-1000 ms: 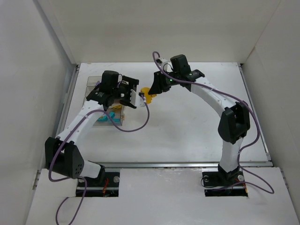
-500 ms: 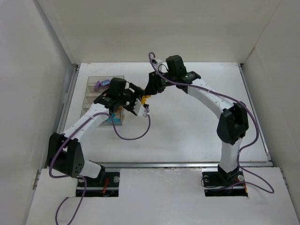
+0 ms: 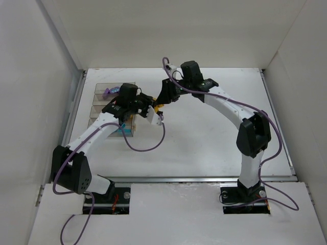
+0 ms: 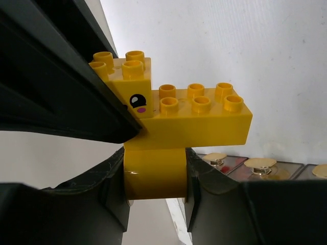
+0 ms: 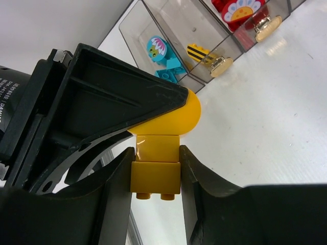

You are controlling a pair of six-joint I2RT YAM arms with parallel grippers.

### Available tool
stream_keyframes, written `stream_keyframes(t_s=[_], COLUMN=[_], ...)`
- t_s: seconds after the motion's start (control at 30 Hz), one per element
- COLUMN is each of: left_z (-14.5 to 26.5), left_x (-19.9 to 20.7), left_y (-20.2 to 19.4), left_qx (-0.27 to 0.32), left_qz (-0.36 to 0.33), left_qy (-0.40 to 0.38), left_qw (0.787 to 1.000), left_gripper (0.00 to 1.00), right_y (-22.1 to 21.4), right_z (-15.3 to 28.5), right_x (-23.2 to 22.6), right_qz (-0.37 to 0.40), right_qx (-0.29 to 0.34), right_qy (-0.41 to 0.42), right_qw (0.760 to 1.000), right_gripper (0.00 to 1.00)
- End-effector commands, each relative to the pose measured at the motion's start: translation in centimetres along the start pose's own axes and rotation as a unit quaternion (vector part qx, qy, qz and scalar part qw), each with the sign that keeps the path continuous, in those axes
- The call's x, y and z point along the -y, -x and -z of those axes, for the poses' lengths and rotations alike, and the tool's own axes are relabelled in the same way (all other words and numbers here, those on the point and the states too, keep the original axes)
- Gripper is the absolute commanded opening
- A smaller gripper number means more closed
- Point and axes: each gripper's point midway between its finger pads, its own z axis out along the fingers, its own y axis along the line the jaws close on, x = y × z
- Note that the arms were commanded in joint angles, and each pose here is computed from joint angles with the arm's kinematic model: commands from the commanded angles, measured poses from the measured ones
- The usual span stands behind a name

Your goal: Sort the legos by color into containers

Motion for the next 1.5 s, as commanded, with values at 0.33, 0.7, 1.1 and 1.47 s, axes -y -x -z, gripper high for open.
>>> stream_keyframes(t_s=[0.33, 0.7, 1.1, 1.47], left_z=[2.8, 5.2, 8.5, 9.1], left_x=[0.5, 2.0, 11.9, 14.7], left_y=[-4.1, -10.7, -18.4, -21.7], left_qx=[-0.061, -0.144, -0.193, -0.214], left_qz=[0.118, 0.339, 0.687, 0.715], left_qy=[0.013, 0.04, -0.023, -0.021], left_qw=[0.991, 0.929, 0.7, 0.665], left_gripper=[0.0, 0.0, 0.0, 0.01], right_y=[-3.4, -4.3, -4.9, -4.5], right_z=[0.8, 1.8, 1.7, 1.4], right_x=[1.5, 2.1, 2.6, 2.7], right_qz=[-0.006, -0.011, -0.015, -0.015], right_qx=[-0.02, -0.023, -0.026, -0.027], right_qy=[-0.02, -0.041, -0.046, -0.046], right_qw=[1.0, 0.999, 0.998, 0.998], right_gripper=[0.0, 0.0, 0.0, 0.0])
